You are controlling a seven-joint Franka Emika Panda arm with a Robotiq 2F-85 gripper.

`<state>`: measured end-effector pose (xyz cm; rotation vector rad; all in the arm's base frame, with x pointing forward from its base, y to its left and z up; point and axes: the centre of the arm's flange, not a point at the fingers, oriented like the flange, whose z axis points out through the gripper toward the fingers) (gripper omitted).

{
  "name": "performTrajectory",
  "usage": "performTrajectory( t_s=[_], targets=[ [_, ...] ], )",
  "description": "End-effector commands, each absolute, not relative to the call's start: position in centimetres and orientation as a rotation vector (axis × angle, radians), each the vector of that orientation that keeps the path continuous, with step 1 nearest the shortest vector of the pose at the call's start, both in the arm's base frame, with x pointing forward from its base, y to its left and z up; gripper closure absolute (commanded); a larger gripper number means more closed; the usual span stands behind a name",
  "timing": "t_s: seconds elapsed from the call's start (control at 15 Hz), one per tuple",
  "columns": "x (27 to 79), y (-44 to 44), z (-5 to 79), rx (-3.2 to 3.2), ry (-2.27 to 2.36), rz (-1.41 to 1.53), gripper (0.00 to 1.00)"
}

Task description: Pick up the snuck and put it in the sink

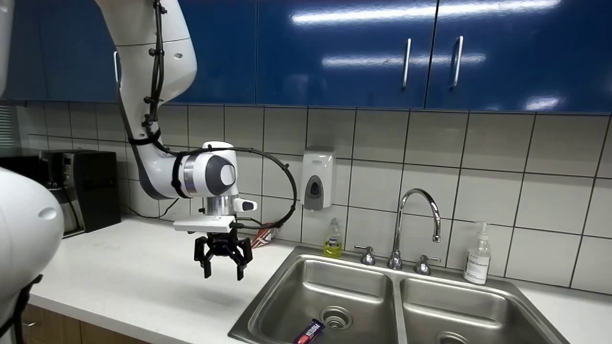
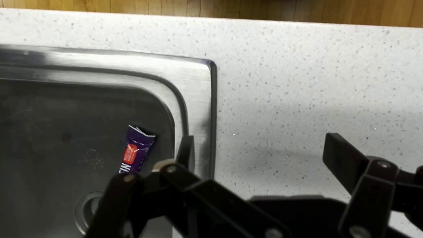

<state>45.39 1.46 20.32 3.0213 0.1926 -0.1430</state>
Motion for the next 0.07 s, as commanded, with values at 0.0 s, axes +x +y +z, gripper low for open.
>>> performTrajectory(
  t_s=[0.0],
  targets=[
    [45.39,1.46,20.31,3.021,0.193,-0.143,0.0]
  ],
)
